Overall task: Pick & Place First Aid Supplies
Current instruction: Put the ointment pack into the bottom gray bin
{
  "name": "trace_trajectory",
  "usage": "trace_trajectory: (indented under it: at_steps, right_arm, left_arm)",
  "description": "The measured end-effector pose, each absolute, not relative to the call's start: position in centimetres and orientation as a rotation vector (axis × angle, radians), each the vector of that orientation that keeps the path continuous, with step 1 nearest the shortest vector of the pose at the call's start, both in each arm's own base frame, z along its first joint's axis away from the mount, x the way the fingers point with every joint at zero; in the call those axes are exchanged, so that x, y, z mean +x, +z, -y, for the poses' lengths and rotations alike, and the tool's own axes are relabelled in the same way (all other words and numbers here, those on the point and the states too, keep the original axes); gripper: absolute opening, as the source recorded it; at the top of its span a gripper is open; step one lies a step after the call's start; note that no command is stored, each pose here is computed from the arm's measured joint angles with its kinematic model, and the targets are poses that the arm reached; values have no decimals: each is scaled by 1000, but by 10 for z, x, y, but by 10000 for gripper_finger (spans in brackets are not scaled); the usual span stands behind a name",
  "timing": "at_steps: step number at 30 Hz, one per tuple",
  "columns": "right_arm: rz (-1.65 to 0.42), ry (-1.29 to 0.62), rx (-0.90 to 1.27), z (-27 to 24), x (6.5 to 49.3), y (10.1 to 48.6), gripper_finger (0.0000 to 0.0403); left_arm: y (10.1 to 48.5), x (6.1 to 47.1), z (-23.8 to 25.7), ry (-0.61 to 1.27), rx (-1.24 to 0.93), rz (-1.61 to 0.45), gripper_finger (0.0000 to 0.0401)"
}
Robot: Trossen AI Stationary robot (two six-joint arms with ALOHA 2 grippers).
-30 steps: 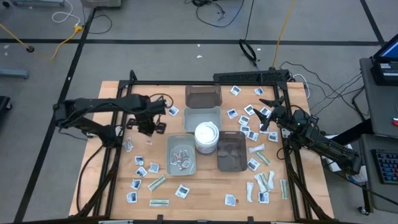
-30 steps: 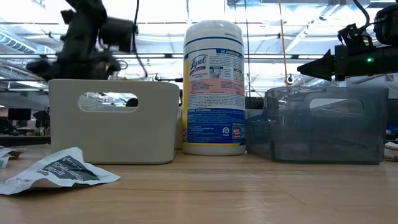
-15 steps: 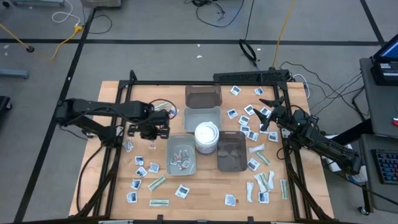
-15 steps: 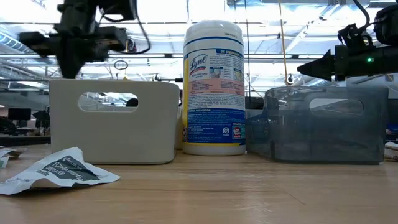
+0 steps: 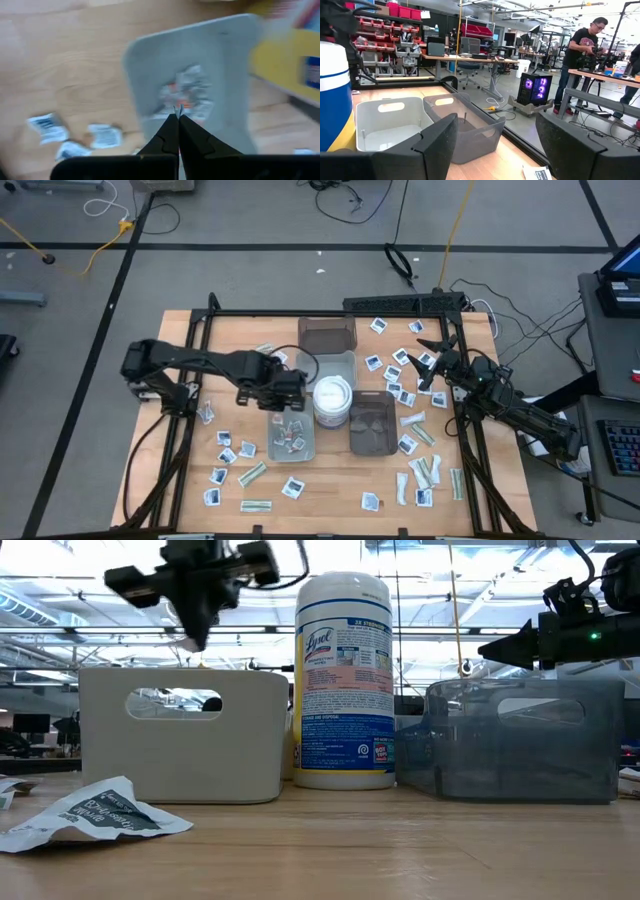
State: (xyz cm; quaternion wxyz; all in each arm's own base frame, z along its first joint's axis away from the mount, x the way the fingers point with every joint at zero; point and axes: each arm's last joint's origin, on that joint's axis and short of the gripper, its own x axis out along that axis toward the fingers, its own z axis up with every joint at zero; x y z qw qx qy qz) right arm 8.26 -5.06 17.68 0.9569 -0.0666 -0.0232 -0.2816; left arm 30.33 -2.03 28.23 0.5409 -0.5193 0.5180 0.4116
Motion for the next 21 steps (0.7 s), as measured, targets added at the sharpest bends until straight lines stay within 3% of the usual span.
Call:
trace_trajectory:
  at_steps: [5,21]
  right_arm:
    - [47,-571,-135,51,83,177,263]
    - [47,-571,-135,51,83,177,263]
  left_arm:
    - [283,319,30,971,-1225,-1200,1]
    - [225,352,49,1002,-1184,-1253,0]
